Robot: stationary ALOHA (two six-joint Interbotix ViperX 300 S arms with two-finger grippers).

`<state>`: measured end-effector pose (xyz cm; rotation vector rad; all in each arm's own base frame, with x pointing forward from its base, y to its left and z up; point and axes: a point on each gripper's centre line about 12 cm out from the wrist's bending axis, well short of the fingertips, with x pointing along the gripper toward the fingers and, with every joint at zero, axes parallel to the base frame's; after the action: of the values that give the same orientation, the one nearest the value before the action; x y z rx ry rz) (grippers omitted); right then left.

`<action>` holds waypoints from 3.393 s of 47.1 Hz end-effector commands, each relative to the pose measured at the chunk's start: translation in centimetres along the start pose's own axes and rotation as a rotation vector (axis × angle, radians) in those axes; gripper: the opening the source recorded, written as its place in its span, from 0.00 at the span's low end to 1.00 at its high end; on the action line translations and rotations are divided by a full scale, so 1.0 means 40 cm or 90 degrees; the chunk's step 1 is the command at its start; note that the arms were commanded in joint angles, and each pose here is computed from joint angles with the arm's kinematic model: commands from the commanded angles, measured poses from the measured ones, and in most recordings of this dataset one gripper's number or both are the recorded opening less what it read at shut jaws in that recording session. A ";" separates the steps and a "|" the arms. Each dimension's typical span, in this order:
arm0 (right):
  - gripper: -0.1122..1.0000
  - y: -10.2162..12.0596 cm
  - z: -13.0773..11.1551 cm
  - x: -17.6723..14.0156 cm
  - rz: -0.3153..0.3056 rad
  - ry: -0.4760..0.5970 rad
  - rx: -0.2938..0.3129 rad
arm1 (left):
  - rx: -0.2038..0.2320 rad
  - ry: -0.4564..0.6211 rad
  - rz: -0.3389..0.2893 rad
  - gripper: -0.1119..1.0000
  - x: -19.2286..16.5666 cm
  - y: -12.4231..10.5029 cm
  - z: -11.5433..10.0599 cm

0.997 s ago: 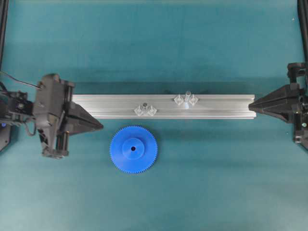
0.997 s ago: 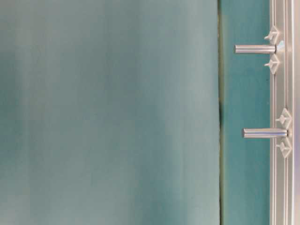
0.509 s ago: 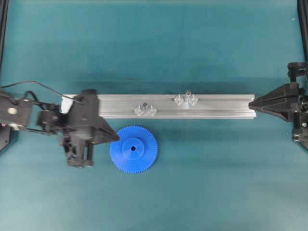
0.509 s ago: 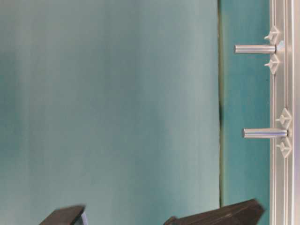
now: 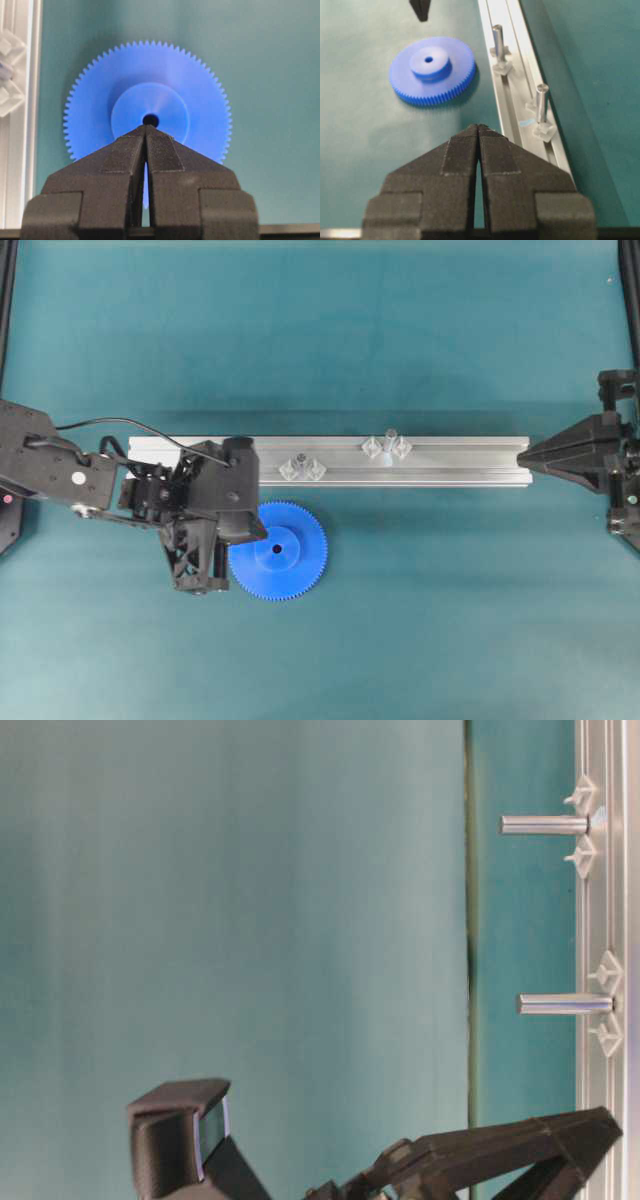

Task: Find the location of the shaft and insert the large gear.
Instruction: 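Move the left gripper over the blue gear's hub, then lower the left gripper and open it around the gear hub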

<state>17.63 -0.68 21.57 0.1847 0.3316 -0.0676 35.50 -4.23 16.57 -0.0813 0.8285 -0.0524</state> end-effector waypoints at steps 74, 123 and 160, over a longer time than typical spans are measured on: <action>0.11 -0.002 -0.002 0.002 -0.002 0.001 0.008 | 0.084 0.207 0.014 0.09 0.106 -0.035 0.104; 0.11 -0.003 -0.010 -0.004 -0.001 -0.002 0.008 | 0.087 0.198 0.014 0.95 0.111 -0.034 0.114; 0.11 -0.003 -0.012 -0.007 -0.002 0.005 0.008 | 0.082 0.234 0.019 0.94 0.148 -0.028 0.084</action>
<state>17.03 -0.67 20.84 0.1868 0.3483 -0.0702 41.52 -5.53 13.41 0.0644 1.2258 -0.0923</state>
